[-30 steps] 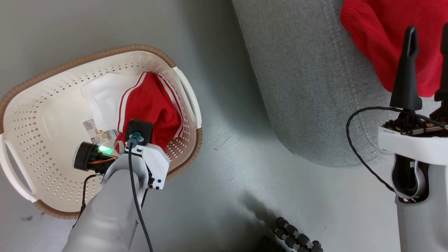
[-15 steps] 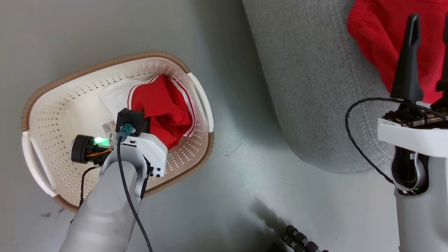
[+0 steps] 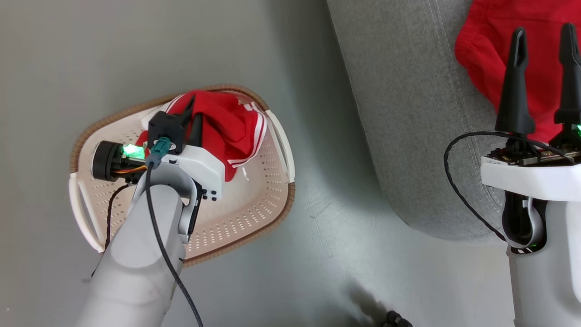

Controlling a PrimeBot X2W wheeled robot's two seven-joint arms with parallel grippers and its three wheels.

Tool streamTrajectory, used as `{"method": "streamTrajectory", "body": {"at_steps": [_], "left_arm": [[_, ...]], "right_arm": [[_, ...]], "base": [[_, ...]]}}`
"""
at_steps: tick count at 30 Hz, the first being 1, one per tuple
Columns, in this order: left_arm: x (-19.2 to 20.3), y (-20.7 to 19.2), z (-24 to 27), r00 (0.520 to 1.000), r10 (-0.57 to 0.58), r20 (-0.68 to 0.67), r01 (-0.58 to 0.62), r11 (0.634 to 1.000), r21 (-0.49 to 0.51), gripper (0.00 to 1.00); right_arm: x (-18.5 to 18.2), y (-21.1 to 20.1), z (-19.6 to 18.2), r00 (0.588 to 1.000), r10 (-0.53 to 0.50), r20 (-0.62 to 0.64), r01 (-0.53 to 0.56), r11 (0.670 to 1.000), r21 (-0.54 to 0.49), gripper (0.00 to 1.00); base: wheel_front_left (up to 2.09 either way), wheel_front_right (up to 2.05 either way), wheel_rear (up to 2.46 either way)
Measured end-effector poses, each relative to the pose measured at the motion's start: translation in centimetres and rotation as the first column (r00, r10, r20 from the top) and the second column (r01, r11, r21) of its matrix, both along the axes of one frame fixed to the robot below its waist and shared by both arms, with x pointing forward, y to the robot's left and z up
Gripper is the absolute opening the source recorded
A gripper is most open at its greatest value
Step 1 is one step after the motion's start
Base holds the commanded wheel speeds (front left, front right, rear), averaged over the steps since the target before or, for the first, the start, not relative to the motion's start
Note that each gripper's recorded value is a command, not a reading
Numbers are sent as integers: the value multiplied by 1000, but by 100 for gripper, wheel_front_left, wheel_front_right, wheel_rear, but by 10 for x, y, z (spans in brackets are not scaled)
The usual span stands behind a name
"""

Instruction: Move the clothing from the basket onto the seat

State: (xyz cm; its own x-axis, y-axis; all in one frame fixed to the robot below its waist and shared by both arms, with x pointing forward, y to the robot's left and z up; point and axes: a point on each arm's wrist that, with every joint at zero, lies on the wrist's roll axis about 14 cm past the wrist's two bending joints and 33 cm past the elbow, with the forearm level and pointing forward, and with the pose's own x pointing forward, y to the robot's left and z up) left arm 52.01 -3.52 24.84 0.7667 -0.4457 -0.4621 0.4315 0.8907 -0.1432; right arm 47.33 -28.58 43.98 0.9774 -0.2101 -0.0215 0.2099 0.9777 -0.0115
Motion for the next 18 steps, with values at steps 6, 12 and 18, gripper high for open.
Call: {"method": "streamTrajectory", "body": {"at_steps": [6,12,18], "left_arm": [[12,15,37,994,74,84,-70,996,-47,0],[14,29,72,980,119,161,-107,991,-80,0],[18,44,115,950,173,259,-146,982,-118,0]], "right_arm": [[2,7,7,1000,29,12,-29,1000,-6,100],[5,16,17,998,60,35,-60,998,-1,100],[7,27,29,994,92,60,-93,996,5,100]], "base": [[0,0,0],[0,0,0],[0,0,0]]}}
